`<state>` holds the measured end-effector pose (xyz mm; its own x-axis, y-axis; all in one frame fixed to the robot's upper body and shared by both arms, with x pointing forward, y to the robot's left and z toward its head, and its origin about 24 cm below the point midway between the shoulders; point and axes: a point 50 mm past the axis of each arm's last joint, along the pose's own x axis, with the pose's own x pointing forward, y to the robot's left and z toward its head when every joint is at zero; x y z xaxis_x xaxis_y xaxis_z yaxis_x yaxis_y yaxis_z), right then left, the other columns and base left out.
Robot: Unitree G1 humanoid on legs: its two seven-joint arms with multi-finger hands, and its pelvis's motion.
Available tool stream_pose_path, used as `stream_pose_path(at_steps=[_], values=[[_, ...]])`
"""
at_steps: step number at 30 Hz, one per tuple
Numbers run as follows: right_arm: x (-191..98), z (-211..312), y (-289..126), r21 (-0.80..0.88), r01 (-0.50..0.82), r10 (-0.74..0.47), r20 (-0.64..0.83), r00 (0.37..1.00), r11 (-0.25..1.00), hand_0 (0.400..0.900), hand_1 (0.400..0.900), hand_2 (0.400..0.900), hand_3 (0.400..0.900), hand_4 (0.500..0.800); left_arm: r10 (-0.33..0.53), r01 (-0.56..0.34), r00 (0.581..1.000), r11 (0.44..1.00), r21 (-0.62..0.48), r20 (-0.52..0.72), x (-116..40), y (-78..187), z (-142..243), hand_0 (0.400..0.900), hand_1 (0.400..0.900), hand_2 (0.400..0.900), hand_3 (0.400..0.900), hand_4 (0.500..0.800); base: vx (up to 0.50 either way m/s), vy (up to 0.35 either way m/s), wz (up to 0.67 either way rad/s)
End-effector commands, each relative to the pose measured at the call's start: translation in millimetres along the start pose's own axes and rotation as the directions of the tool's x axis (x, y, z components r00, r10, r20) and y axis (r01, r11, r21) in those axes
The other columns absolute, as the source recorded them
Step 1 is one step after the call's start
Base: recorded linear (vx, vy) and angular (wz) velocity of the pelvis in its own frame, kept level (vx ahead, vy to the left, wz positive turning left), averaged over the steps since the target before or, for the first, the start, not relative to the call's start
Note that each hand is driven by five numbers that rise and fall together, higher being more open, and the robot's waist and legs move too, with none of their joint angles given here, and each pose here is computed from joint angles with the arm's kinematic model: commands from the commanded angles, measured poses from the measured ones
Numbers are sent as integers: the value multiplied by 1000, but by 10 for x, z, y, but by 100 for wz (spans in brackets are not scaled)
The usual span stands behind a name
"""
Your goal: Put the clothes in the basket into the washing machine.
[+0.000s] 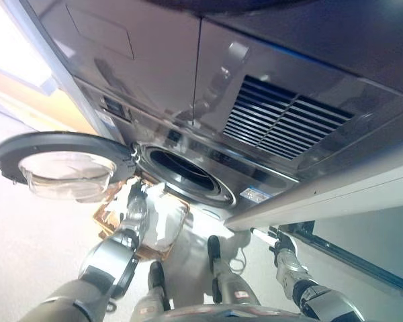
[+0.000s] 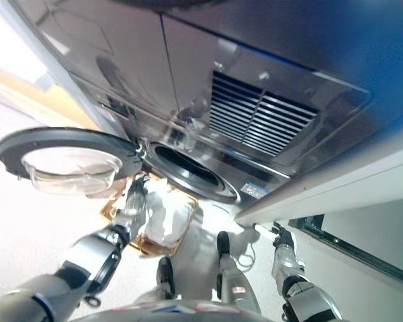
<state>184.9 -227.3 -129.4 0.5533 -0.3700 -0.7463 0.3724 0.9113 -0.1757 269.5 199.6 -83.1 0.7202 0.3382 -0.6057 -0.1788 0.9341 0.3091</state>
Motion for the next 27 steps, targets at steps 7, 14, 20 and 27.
stream_pose_path(at_steps=[7,14,20,27], values=[[-22,-226,-455,-25,58,-59,-35,998,998,900,900,900,900,800,-102,142,968,976,167,-230,-337,165,-1148,900,900,900,900,800,12,-17,35],[-177,-683,-513,-88,-2,-11,-146,989,996,900,900,900,900,800,-173,249,923,950,189,-344,-591,167,-1594,900,900,900,900,800,-18,27,52],[-279,-914,-446,-182,-95,56,-208,977,979,900,900,900,900,800,-275,389,896,864,320,-348,-691,63,-1689,900,900,900,900,800,4,54,32],[-297,-962,-451,-218,-114,62,-231,971,969,900,900,900,900,800,-267,387,898,856,344,-349,-675,114,-1684,900,900,900,900,800,5,44,16]])
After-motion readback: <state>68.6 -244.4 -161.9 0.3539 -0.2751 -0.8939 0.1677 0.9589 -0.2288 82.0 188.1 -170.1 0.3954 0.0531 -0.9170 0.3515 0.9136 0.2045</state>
